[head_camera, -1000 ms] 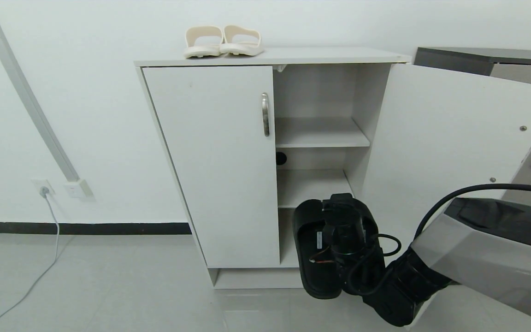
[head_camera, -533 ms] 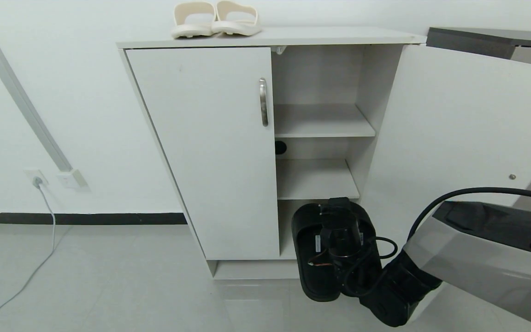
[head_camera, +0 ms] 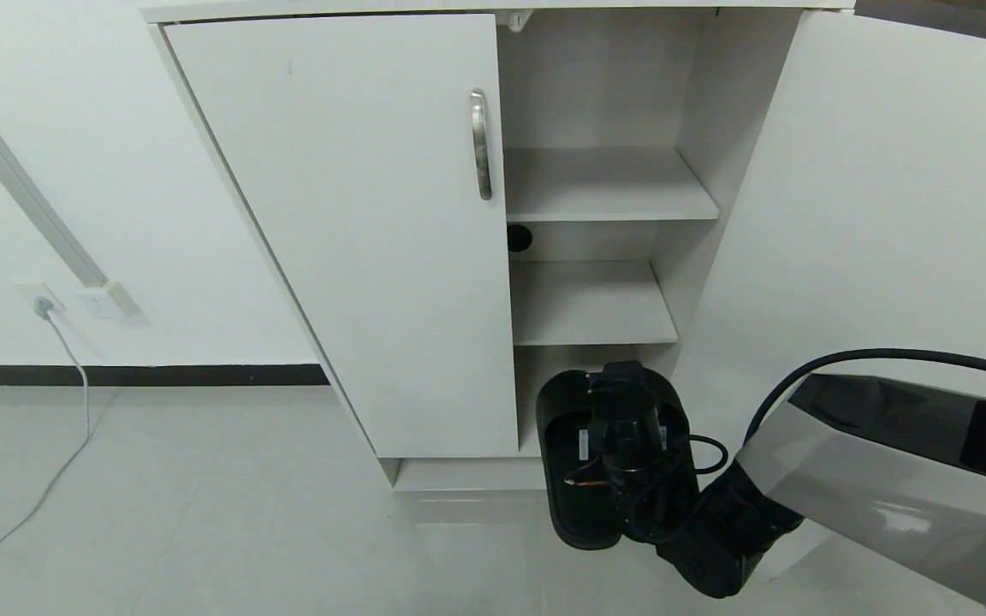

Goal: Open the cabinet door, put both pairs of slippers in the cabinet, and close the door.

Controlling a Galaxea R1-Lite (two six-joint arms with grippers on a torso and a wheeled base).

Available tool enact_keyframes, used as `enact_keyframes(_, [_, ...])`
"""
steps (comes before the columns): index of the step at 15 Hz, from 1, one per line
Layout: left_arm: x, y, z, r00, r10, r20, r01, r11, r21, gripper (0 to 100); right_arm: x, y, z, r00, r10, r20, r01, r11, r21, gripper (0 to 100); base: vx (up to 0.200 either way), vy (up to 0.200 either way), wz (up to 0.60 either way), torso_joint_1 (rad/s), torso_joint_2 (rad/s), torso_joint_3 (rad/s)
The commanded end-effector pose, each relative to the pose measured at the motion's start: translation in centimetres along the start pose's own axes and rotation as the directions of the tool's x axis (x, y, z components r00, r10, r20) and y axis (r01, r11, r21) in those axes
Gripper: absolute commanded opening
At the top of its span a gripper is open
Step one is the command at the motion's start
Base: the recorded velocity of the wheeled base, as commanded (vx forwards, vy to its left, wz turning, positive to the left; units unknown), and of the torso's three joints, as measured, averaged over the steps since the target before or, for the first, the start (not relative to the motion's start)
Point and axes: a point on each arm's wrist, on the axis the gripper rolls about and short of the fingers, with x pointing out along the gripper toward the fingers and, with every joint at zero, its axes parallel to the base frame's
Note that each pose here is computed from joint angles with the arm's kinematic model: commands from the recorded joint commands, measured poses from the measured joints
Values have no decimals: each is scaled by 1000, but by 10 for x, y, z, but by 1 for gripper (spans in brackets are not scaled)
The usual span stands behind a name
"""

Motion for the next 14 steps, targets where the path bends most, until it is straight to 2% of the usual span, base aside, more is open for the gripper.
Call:
enact_keyframes(1, [0, 0, 0, 1000, 0, -2, 0, 1000, -1, 0, 4, 2, -5, 1000, 1, 14, -2, 1000, 7, 0, 0, 0, 0, -2, 2, -90])
enact_keyframes(4, [0, 0, 0, 1000, 1, -2, -1, 1000, 1, 0, 5, 5, 4, 990, 49, 131, -51, 999, 14, 0, 0, 0, 0, 0, 0, 0])
enact_keyframes(6, [0, 0, 0, 1000, 1, -2, -1, 1000, 1, 0, 14, -1, 6, 983, 37, 178, -40, 999, 14, 0, 0, 0, 0, 0, 0, 0])
enact_keyframes(8, [0, 0, 0, 1000, 1, -2, -1, 1000, 1, 0, 19, -7, 6, 984, 18, 179, -22, 1000, 19, 0, 0, 0, 0, 0, 0, 0])
enact_keyframes(14, [0, 0, 0, 1000, 2, -3, -2, 1000, 0, 0, 22, -6, 16, 979, 11, 204, -19, 999, 40, 0, 0, 0, 0, 0, 0, 0])
